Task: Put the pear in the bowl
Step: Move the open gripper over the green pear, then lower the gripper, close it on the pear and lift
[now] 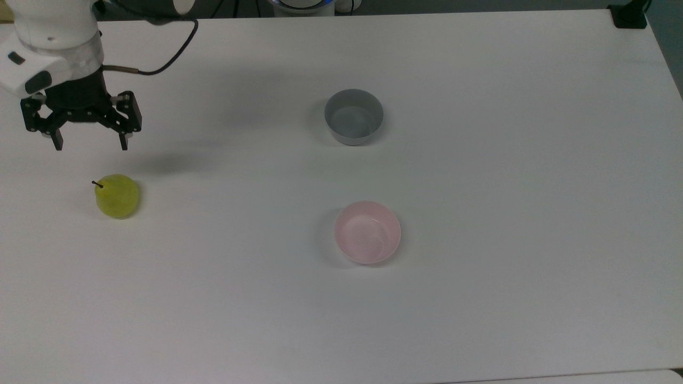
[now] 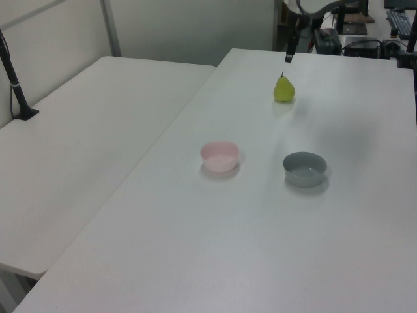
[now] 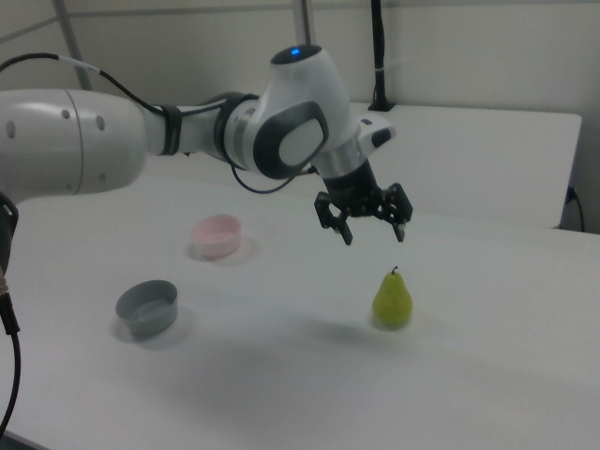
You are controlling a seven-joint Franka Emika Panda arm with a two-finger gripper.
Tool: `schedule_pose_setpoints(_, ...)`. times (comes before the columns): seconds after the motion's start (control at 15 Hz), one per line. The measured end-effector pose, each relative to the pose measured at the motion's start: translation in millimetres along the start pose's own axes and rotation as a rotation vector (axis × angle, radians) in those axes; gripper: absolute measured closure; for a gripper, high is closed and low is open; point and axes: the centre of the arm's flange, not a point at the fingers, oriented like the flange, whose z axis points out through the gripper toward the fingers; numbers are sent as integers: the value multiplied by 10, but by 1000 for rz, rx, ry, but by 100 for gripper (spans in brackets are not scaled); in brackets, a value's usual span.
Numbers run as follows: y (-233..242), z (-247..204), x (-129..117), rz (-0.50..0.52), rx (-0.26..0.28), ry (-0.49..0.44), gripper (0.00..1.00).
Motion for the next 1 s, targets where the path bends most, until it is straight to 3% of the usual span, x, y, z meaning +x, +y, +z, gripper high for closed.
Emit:
schedule_pose_setpoints(0.4, 72, 570, -194, 21, -3, -26, 0)
schedule_pose_setpoints(1.0, -61, 1079, -135, 61, -15, -17, 0)
